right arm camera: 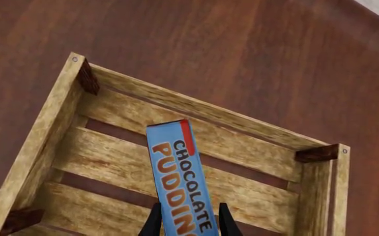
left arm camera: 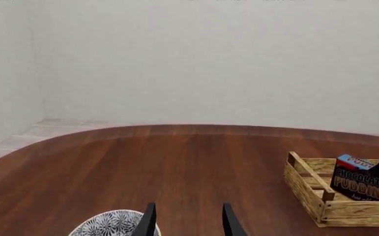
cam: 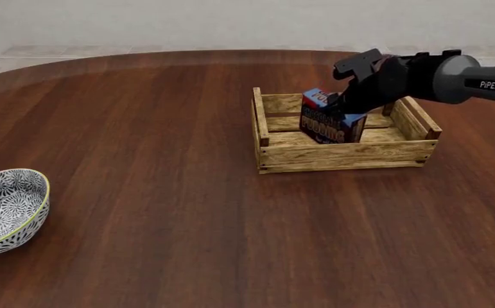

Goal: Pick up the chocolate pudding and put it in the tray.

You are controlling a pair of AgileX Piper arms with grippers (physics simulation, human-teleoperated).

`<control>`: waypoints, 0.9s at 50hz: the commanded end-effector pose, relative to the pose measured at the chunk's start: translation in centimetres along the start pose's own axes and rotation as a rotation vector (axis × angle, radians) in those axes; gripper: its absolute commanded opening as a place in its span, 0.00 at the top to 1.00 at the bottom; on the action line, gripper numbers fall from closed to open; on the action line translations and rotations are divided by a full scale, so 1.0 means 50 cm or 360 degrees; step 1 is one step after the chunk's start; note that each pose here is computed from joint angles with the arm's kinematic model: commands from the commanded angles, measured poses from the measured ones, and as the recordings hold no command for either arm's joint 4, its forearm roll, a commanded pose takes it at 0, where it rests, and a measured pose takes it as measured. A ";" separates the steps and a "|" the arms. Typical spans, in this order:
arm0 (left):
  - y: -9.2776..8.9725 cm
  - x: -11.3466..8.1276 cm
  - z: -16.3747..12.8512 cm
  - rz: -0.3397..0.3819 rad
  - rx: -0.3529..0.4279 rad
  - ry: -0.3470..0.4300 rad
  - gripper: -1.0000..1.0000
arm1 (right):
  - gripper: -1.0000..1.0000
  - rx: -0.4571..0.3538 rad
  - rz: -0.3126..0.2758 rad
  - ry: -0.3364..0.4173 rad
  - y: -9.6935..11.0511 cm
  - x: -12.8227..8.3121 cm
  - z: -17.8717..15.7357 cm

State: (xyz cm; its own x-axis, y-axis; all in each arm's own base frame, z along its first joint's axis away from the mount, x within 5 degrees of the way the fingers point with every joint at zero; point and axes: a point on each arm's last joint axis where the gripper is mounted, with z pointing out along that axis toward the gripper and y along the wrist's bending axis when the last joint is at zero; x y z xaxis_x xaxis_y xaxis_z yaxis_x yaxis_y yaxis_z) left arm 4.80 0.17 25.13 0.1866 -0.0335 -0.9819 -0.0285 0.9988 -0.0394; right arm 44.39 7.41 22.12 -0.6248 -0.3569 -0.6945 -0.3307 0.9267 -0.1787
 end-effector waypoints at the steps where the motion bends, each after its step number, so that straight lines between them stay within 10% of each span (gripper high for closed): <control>1: -0.001 -0.017 -0.002 -0.0002 -0.0002 -0.0003 0.00 | 1.00 -0.0004 0.0022 0.0004 0.002 0.000 -0.001; 45: 0.000 0.000 0.000 -0.0004 0.0003 -0.0003 0.00 | 1.00 -0.0026 0.0024 0.0036 0.016 0.008 0.006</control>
State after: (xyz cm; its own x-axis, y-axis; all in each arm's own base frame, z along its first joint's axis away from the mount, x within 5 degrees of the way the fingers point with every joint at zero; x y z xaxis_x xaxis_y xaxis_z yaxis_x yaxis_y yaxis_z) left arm 4.99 0.17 24.46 0.1882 -0.0359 -0.9815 -0.0271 0.9988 -0.0417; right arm 44.23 7.67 22.05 -0.6287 -0.3620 -0.6883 -0.3357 0.9247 -0.1796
